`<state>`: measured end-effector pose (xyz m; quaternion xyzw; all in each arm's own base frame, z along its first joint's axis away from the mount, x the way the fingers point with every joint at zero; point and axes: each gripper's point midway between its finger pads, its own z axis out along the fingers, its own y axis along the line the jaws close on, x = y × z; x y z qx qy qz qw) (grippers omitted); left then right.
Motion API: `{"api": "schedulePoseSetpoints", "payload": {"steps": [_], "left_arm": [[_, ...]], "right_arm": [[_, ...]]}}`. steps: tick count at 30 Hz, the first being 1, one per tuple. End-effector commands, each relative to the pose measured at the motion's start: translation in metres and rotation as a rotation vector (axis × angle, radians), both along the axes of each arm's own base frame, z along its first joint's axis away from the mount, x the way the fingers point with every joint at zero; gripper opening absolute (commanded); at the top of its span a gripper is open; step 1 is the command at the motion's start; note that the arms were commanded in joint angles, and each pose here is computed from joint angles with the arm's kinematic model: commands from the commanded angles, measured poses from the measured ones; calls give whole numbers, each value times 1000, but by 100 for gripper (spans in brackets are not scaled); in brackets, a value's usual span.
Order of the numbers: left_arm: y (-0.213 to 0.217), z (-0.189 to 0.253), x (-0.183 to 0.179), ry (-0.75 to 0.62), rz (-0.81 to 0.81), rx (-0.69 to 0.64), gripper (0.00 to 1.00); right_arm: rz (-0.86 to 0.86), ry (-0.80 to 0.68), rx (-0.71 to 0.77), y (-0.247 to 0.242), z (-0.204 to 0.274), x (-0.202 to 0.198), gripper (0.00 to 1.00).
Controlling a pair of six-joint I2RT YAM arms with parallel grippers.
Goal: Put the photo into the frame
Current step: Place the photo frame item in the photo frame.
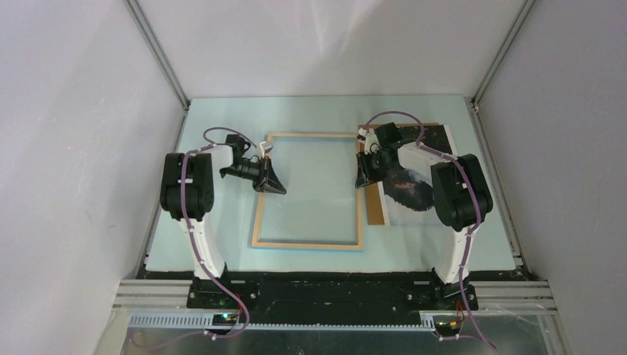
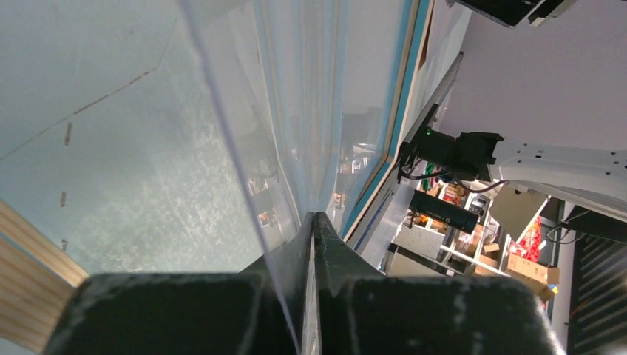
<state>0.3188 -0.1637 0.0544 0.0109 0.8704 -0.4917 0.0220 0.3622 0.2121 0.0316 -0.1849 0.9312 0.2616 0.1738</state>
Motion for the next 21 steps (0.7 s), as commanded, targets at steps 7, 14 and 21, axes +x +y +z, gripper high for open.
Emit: {"api": "schedulePoseSetpoints", "payload": {"steps": [7,14,21], "left_arm": [[5,-12,16,-90,-4,107,21],[4,-19,16,-85,-8,144,34],[8,-23,15,-80,8,203,55]], "right_arm": [[26,-1,39,14,8,1,34],[27,-3,38,14,9,1,34],[27,-3,39,14,10,1,34]]}}
